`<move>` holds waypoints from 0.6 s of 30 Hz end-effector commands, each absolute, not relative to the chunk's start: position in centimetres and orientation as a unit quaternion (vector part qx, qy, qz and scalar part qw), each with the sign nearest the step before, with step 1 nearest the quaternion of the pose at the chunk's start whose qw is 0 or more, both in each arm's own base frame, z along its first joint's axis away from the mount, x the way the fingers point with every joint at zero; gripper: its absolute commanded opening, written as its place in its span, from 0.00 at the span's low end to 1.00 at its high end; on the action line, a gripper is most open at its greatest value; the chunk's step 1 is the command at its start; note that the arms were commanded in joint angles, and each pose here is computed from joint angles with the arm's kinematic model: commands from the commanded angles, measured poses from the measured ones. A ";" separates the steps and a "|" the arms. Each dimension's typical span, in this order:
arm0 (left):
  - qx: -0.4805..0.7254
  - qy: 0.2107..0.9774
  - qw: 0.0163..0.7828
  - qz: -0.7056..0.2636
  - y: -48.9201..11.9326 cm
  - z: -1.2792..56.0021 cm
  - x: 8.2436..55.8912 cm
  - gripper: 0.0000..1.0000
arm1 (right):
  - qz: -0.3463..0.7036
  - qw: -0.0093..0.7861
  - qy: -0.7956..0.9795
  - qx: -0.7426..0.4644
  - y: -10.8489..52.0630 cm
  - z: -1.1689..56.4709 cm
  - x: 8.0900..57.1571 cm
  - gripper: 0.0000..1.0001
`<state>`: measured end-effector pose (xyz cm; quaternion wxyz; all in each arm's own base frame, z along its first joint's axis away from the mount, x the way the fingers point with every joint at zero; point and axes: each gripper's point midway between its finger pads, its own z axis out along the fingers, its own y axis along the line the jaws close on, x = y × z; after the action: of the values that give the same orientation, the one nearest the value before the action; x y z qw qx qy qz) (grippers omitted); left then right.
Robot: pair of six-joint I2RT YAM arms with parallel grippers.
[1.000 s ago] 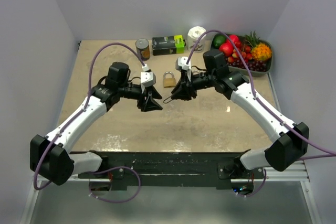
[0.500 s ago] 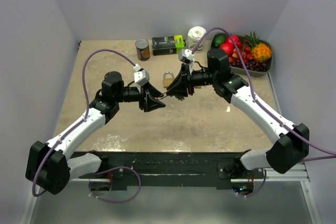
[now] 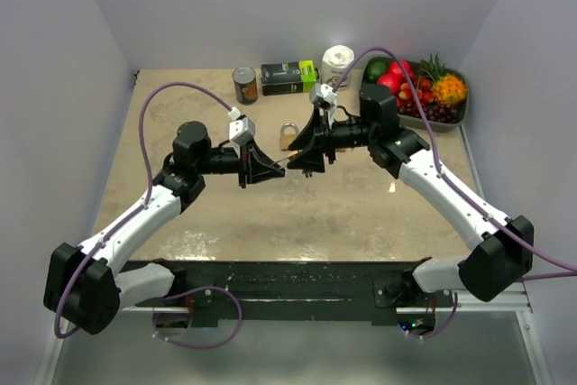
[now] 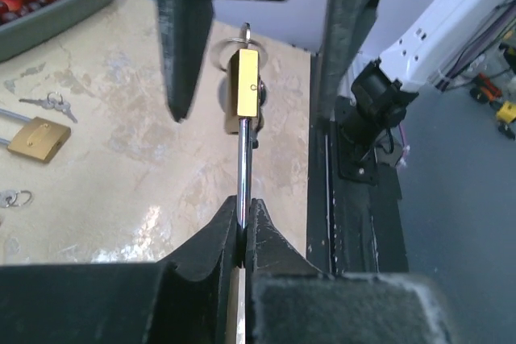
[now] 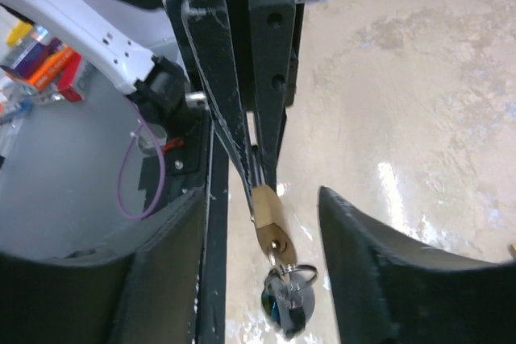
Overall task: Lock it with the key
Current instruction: Lock the lock.
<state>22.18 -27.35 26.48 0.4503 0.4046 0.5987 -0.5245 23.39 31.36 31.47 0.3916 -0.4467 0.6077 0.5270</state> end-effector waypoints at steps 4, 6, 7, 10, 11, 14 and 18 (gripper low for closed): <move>0.475 0.586 0.451 -0.477 -26.5 28.0 21.8 0.00 | 0.455 0.395 0.606 -0.519 27.7 31.9 23.5 0.66; 0.486 0.594 0.434 -0.471 -26.2 27.3 21.5 0.00 | 0.422 0.400 0.589 -0.561 27.0 31.1 23.6 0.65; 0.489 0.597 0.423 -0.475 -26.2 27.2 21.3 0.00 | 0.419 0.387 0.595 -0.567 26.6 30.8 23.0 0.65; 0.499 0.596 0.412 -0.476 -26.3 27.2 21.3 0.00 | 0.406 0.383 0.587 -0.586 26.3 30.2 22.7 0.66; 0.501 0.596 0.411 -0.474 -26.3 27.3 21.4 0.00 | 0.405 0.383 0.587 -0.587 26.3 30.1 22.8 0.66; 0.509 0.595 0.406 -0.472 -26.3 27.3 21.5 0.00 | 0.405 0.386 0.583 -0.590 26.5 30.1 22.9 0.65; 0.514 0.593 0.399 -0.474 -26.6 27.3 21.3 0.00 | 0.403 0.379 0.574 -0.604 27.2 29.6 22.5 0.58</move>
<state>21.85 -26.31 25.50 0.3878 0.4847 0.6261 -0.4718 22.92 26.81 29.51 0.3765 -0.5756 0.5942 0.4170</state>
